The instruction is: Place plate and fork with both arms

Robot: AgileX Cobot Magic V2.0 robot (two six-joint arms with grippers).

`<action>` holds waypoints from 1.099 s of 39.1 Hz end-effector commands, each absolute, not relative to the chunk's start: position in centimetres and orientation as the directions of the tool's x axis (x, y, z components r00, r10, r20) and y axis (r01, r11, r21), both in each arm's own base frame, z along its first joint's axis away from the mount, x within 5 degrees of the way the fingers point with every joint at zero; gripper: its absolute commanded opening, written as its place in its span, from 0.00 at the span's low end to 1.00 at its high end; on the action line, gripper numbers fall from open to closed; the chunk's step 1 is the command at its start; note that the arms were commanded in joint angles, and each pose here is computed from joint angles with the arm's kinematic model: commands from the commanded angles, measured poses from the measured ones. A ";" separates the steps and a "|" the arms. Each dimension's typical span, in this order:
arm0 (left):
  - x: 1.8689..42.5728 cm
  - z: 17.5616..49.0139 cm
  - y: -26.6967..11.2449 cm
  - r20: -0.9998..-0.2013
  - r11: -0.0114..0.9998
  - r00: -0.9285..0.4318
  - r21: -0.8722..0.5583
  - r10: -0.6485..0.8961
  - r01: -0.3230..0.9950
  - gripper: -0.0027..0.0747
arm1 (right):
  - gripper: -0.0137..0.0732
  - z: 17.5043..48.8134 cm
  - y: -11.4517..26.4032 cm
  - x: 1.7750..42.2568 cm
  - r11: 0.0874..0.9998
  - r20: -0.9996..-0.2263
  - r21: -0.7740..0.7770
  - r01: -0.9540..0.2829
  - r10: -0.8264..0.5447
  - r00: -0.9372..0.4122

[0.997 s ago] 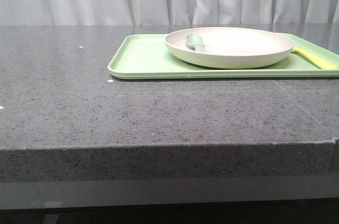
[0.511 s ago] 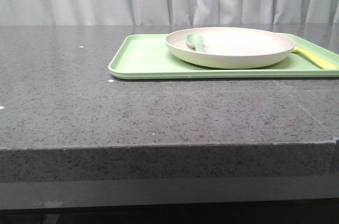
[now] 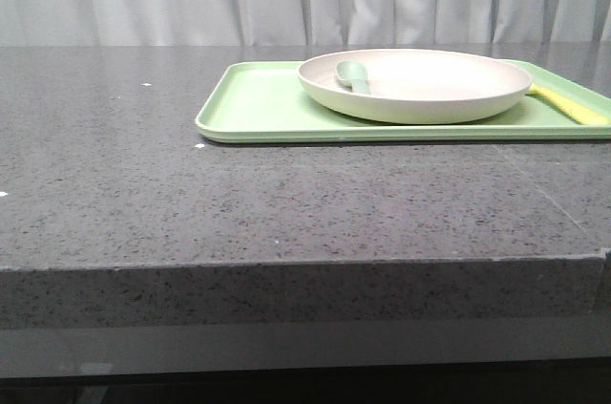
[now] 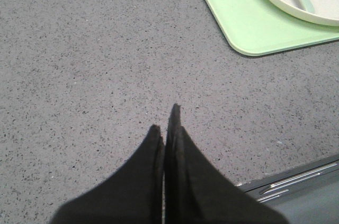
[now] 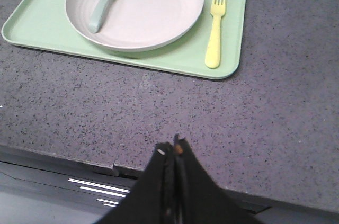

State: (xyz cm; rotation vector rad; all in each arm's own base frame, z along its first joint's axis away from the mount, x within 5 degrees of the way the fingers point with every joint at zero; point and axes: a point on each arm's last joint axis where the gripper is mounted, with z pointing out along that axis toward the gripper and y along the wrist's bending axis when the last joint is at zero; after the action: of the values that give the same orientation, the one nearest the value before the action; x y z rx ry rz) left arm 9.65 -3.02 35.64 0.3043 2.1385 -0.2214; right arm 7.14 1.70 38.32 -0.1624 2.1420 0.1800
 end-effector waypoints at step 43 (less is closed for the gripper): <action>5.4 20.9 0.0 -0.997 1.000 0.073 0.014 0.014 -0.008 0.01 | 0.08 39.6 1.7 7.4 0.981 -0.886 0.065 -0.185 -0.028 -0.463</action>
State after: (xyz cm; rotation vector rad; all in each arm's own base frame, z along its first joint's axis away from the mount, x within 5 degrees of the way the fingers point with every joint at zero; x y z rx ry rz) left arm 5.58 -0.07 19.35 0.0269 1.6827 0.0197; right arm 7.15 1.72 38.33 -0.1597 2.1415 0.1836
